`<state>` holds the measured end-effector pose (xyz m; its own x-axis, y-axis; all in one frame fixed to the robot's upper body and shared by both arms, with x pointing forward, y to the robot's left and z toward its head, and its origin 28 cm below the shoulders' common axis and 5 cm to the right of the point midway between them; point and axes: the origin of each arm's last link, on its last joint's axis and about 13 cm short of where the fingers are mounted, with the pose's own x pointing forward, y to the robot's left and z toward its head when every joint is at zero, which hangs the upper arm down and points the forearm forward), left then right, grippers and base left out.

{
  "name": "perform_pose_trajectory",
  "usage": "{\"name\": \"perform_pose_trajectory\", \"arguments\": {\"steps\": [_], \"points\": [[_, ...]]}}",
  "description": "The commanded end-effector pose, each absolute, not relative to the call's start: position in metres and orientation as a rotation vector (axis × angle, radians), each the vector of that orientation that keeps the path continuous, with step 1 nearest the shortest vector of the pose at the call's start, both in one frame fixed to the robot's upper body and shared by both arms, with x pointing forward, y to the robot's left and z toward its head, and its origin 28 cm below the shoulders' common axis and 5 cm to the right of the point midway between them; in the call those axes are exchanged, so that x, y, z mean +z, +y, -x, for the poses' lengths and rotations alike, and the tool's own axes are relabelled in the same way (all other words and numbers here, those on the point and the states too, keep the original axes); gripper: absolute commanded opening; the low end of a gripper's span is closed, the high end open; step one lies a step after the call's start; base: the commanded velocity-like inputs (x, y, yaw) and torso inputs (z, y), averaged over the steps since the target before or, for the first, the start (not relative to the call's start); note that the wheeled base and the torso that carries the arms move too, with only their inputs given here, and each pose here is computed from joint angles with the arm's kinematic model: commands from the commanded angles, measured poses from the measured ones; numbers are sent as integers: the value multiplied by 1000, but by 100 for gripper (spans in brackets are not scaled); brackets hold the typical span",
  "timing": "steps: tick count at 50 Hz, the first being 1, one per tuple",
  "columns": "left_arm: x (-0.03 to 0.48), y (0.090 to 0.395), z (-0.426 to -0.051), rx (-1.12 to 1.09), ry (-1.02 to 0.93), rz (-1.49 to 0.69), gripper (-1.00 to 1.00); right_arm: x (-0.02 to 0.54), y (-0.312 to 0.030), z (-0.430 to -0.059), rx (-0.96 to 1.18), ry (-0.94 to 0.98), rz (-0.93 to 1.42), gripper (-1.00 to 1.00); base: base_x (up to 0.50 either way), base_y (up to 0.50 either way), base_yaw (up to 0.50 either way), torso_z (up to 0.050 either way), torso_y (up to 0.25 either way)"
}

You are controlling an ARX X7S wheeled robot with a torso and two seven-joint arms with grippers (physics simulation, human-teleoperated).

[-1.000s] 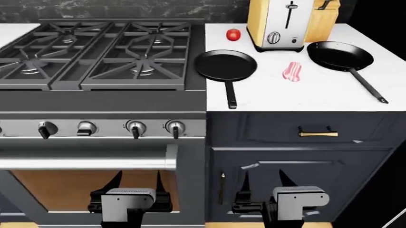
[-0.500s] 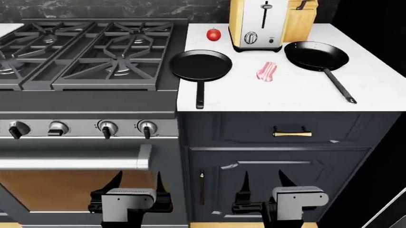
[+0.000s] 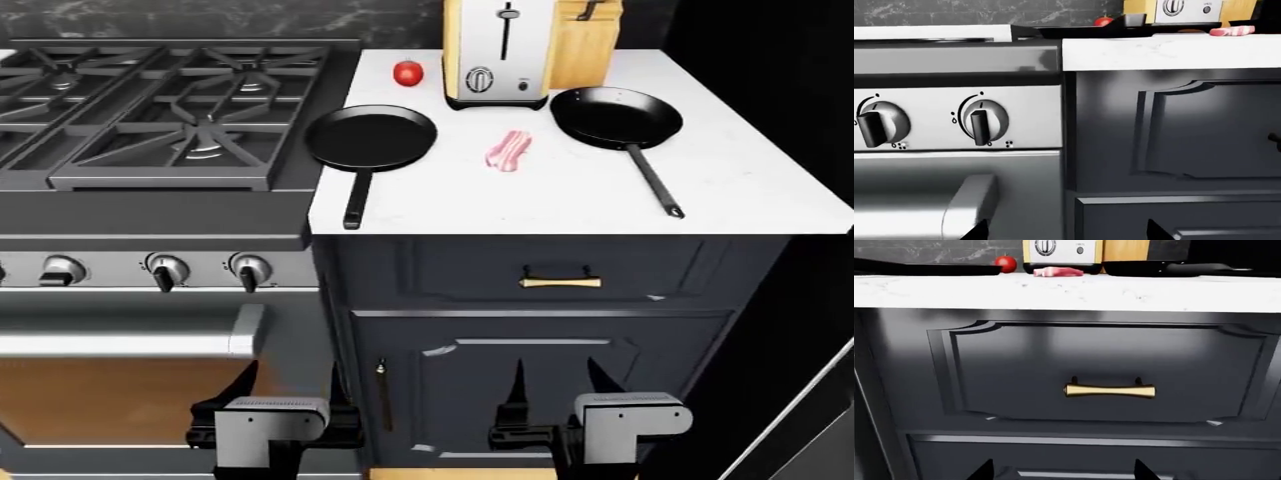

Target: Place both pans onto different burners. Then place the tomato and the bacon on different pans.

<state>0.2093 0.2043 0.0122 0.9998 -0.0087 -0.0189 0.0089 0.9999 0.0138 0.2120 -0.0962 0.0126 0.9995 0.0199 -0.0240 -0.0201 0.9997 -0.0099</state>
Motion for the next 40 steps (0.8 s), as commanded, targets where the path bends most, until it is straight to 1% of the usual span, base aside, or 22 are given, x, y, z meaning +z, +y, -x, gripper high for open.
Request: {"name": "perform_pose_trajectory", "arguments": {"steps": [1,40], "points": [[12,204,-209,-12,20,-14,100,13,-96,-212,18,25,9,100,0,-250,0,0,0],[12,203,-209,-18,20,-33,100,12,-97,-212,17,28,8,100,0,-234,0,0,0]]}}
